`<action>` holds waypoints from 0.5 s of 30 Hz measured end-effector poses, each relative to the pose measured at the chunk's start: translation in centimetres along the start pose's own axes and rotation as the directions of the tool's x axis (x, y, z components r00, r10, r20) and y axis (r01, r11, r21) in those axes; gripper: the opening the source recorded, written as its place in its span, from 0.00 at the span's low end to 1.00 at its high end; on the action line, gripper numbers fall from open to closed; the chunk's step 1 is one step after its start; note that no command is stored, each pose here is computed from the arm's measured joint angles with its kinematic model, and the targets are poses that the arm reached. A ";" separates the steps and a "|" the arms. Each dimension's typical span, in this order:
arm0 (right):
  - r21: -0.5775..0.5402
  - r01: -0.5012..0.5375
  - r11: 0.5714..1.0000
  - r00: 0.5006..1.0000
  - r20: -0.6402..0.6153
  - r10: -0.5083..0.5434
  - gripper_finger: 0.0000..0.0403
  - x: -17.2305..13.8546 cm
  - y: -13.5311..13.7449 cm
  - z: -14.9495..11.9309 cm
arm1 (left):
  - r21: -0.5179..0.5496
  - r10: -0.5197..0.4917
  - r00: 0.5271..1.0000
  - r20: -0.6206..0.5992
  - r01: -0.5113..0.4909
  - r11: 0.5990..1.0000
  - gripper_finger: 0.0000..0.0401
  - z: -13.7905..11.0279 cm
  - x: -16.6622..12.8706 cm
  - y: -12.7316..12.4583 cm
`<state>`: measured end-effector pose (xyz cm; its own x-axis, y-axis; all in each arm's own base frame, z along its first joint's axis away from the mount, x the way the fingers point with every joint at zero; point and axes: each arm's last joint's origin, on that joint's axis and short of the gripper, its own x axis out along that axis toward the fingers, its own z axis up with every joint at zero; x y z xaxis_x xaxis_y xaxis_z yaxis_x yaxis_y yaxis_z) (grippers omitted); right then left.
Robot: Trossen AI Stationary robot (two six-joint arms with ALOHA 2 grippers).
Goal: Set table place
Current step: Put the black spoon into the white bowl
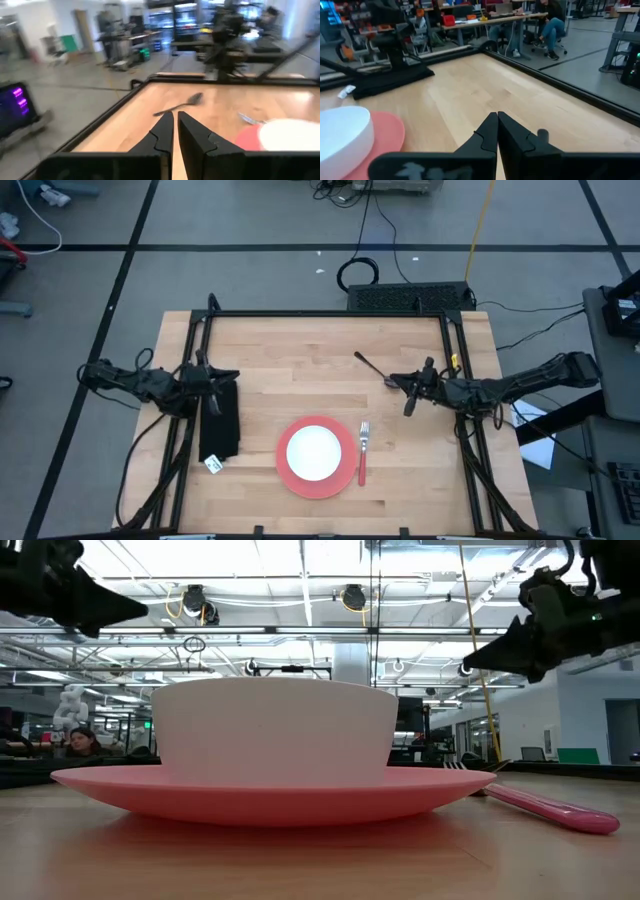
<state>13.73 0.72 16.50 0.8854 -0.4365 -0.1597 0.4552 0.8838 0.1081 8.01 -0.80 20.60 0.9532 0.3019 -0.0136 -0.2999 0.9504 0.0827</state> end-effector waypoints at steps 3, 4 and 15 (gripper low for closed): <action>-0.007 0.000 1.000 1.000 -0.002 0.000 0.00 0.0 0.0 0.0 | -0.014 0.039 0.999 -0.019 -0.040 0.999 0.08 -0.2 0.0 0.1; -0.006 0.000 1.000 1.000 0.001 0.001 0.00 0.0 0.0 0.0 | -0.009 0.039 0.999 -0.022 -0.039 0.999 0.08 -0.2 0.1 0.1; -0.019 -0.057 0.998 0.998 -0.035 0.057 0.00 0.1 0.1 -0.2 | 0.076 0.050 0.995 -0.089 -0.043 0.996 0.08 -0.6 1.0 -0.6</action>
<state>13.85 0.84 16.26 0.9060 -0.3796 -0.1872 0.4018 0.9104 0.0987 9.10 -1.01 19.93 0.9301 0.3541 -0.0981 -0.3367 0.9282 0.1583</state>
